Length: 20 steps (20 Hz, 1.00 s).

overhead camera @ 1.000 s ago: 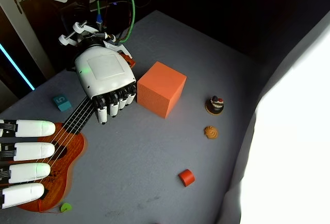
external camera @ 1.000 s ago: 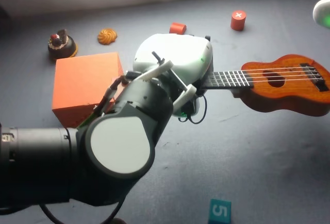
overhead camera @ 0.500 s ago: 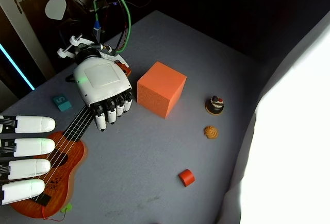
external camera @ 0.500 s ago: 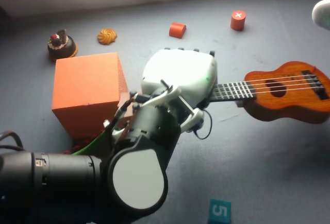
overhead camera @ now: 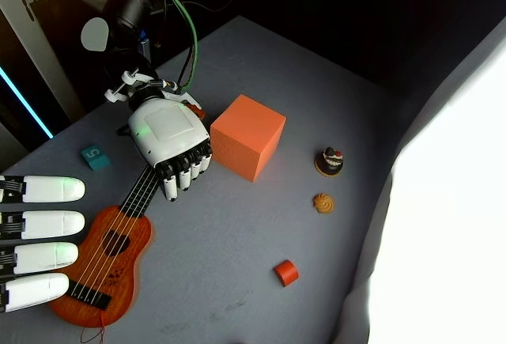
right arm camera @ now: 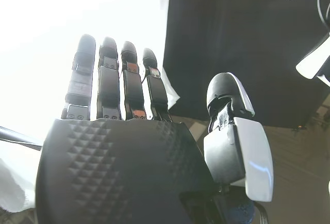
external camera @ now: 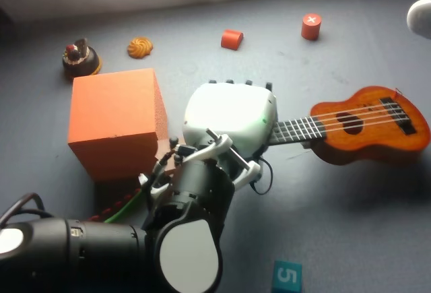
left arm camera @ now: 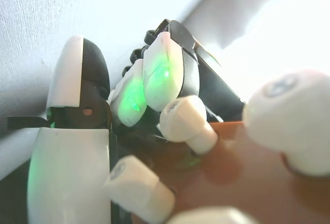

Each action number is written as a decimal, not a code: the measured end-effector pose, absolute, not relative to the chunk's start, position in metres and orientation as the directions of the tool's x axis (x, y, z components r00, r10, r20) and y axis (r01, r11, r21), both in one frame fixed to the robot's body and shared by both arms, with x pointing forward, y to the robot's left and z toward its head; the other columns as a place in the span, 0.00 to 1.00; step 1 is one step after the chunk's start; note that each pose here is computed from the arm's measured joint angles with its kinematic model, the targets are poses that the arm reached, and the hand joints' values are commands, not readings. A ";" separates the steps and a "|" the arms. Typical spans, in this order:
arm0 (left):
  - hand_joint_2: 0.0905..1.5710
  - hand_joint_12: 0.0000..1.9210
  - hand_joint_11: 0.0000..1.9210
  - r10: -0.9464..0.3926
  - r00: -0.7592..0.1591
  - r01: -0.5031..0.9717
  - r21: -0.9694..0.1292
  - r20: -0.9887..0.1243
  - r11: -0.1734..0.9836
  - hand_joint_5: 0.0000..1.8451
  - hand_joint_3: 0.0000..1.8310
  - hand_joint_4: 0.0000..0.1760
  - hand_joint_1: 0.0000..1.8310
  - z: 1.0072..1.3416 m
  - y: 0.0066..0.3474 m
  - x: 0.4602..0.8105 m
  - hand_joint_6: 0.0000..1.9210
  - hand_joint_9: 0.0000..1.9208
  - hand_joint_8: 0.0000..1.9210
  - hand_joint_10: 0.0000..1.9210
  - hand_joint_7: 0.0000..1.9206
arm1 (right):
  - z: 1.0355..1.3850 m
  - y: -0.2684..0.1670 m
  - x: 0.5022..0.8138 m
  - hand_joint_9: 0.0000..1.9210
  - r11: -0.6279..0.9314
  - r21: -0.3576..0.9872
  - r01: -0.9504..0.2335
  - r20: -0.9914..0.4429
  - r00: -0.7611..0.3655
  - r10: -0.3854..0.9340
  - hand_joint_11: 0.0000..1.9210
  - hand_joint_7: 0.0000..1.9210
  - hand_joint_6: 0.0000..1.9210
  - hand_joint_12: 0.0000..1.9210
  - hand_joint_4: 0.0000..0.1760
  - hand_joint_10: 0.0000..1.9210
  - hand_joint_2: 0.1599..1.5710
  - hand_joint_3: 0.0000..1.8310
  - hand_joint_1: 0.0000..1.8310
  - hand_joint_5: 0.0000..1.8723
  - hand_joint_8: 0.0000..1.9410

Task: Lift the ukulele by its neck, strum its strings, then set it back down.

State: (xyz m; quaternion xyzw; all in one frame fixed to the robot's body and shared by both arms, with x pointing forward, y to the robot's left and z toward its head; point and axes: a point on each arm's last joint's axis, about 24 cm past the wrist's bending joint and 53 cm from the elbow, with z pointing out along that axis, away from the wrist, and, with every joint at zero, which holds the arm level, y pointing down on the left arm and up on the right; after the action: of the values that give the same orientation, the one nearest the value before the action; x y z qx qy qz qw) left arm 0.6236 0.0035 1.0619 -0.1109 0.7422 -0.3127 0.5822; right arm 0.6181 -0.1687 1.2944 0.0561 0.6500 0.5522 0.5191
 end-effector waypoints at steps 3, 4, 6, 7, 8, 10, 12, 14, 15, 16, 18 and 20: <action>0.76 1.00 0.80 -0.524 -0.304 0.207 -0.591 -0.796 0.779 0.69 0.00 0.49 0.84 1.057 -0.002 0.620 1.00 0.79 1.00 1.00 0.74 | 1.295 -0.169 0.618 0.10 0.383 0.776 -0.501 -0.613 -0.455 0.646 0.00 0.10 0.00 0.24 0.00 0.00 0.80 0.00 0.04 0.12 0.00; 0.76 1.00 0.78 -0.522 -0.308 0.205 -0.592 -0.795 0.780 0.68 0.00 0.52 0.84 1.054 -0.003 0.619 1.00 0.78 1.00 1.00 0.73 | 1.295 -0.168 0.618 0.09 0.382 0.775 -0.502 -0.613 -0.455 0.646 0.00 0.10 0.00 0.23 0.00 0.00 0.79 0.00 0.05 0.12 0.00; 0.77 1.00 0.76 -0.520 -0.317 0.200 -0.592 -0.793 0.781 0.65 0.00 0.57 0.84 1.049 -0.004 0.617 1.00 0.76 1.00 1.00 0.70 | 1.295 -0.169 0.618 0.10 0.383 0.776 -0.502 -0.613 -0.454 0.646 0.00 0.10 0.00 0.24 0.00 0.00 0.79 0.00 0.06 0.12 0.00; 0.77 1.00 0.74 -0.520 -0.317 0.198 -0.591 -0.794 0.782 0.64 0.00 0.60 0.83 1.047 -0.004 0.617 1.00 0.75 1.00 1.00 0.69 | 1.295 -0.169 0.618 0.11 0.383 0.776 -0.502 -0.613 -0.454 0.647 0.00 0.11 0.00 0.28 0.00 0.01 0.79 0.00 0.06 0.13 0.00; 0.77 1.00 0.72 -0.520 -0.315 0.197 -0.591 -0.794 0.782 0.63 0.00 0.62 0.82 1.046 -0.005 0.618 1.00 0.74 1.00 1.00 0.68 | 1.295 -0.168 0.618 0.11 0.382 0.776 -0.502 -0.613 -0.455 0.646 0.00 0.11 0.00 0.28 0.00 0.01 0.79 0.00 0.05 0.12 0.00; 0.78 1.00 0.70 -0.518 -0.307 0.200 -0.586 -0.798 0.785 0.63 0.00 0.66 0.81 1.045 -0.005 0.619 1.00 0.73 1.00 1.00 0.67 | 1.295 -0.169 0.618 0.11 0.383 0.776 -0.501 -0.613 -0.454 0.646 0.00 0.11 0.00 0.28 0.00 0.00 0.79 0.00 0.06 0.12 0.00; 0.77 1.00 0.68 -0.516 -0.315 0.194 -0.586 -0.797 0.787 0.63 0.00 0.69 0.80 1.040 -0.005 0.618 1.00 0.72 1.00 1.00 0.66 | 1.295 -0.168 0.618 0.10 0.382 0.776 -0.502 -0.613 -0.455 0.646 0.00 0.10 0.00 0.25 0.00 0.00 0.79 0.00 0.05 0.12 0.00; 0.76 1.00 0.67 -0.514 -0.318 0.195 -0.585 -0.797 0.787 0.62 0.00 0.71 0.79 1.038 -0.006 0.617 1.00 0.70 1.00 1.00 0.65 | 1.295 -0.168 0.618 0.11 0.383 0.776 -0.502 -0.613 -0.454 0.646 0.00 0.12 0.01 0.30 0.00 0.01 0.78 0.00 0.07 0.13 0.00; 0.76 1.00 0.65 -0.512 -0.317 0.197 -0.584 -0.798 0.788 0.59 0.00 0.70 0.78 1.038 -0.006 0.618 1.00 0.68 1.00 1.00 0.63 | 1.295 -0.168 0.618 0.11 0.382 0.776 -0.502 -0.613 -0.455 0.646 0.00 0.12 0.00 0.30 0.00 0.00 0.78 0.00 0.07 0.13 0.00; 0.78 1.00 0.61 -0.512 -0.316 0.196 -0.583 -0.799 0.789 0.42 0.03 0.00 0.62 1.038 -0.005 0.617 0.84 0.63 1.00 1.00 0.57 | 1.295 -0.168 0.618 0.11 0.383 0.776 -0.502 -0.613 -0.454 0.646 0.00 0.11 0.00 0.27 0.00 0.00 0.78 0.00 0.06 0.12 0.00; 0.62 1.00 0.50 -0.511 -0.315 0.193 -0.581 -0.800 0.790 0.42 0.27 0.00 0.66 1.036 -0.004 0.617 0.65 0.48 0.91 1.00 0.40 | 1.295 -0.169 0.618 0.11 0.383 0.776 -0.502 -0.613 -0.454 0.647 0.00 0.11 0.00 0.25 0.00 0.00 0.79 0.00 0.05 0.12 0.00; 0.75 1.00 0.40 -0.505 -0.325 0.193 -0.579 -0.800 0.792 0.40 0.08 0.00 0.63 1.033 -0.004 0.616 0.65 0.37 0.87 0.96 0.36 | 1.295 -0.169 0.618 0.12 0.382 0.776 -0.502 -0.613 -0.454 0.647 0.00 0.11 0.00 0.27 0.00 0.00 0.79 0.00 0.05 0.12 0.00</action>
State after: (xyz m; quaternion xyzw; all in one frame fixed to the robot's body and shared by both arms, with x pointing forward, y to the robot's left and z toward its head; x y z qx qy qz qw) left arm 0.6155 -0.0041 1.0327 -0.1034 0.7545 -0.3052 0.5718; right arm 0.6179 -0.1685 1.2949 0.0557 0.6492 0.5529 0.5193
